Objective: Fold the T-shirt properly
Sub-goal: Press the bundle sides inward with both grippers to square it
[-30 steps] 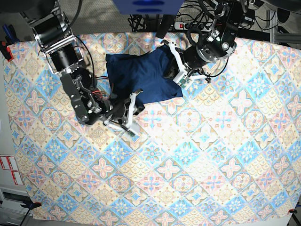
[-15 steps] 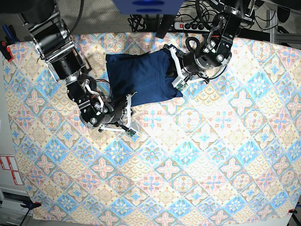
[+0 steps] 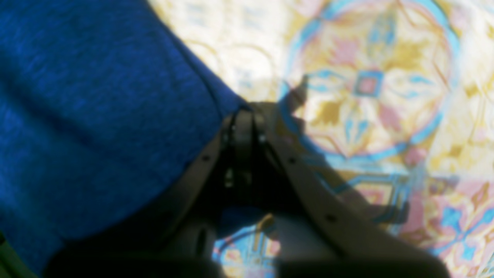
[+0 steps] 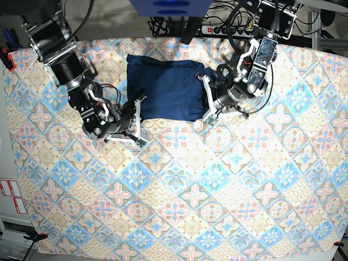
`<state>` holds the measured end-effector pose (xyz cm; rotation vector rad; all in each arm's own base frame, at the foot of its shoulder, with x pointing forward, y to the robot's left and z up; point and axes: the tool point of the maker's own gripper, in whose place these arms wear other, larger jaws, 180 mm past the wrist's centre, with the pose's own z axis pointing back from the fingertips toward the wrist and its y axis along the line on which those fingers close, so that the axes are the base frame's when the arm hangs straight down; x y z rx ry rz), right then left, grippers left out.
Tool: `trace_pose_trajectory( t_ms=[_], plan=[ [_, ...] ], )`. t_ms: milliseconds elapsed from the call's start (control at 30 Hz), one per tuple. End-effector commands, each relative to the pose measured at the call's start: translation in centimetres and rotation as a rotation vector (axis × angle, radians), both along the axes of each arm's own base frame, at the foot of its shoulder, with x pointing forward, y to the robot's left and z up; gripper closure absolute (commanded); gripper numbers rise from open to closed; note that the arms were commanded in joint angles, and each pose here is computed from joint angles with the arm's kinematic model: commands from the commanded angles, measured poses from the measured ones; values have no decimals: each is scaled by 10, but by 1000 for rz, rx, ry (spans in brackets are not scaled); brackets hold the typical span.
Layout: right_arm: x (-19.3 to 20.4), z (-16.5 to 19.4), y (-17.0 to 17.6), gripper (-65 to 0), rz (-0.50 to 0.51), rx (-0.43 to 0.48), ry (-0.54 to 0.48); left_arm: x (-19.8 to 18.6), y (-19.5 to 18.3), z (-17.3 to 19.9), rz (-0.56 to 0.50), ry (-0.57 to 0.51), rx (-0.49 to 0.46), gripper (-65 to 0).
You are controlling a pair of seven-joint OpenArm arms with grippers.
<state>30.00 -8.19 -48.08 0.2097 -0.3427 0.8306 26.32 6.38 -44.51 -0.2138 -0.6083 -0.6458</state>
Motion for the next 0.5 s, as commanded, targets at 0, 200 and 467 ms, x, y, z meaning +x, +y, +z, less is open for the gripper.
trace_pose_trajectory(
  t_ms=[0, 200, 467],
  plan=[
    [-9, -7, -21, -2, 0, -75, 28, 14, -2, 13, 3, -51, -17, 0],
    [-7, 8, -10, -1, 22, -35, -27, 14, -19, 15, -12, -45, -53, 0],
    [24, 32, -31, 0, -98, 2, -101, -31, -69, 31, -144, -52, -122, 0]
  ],
)
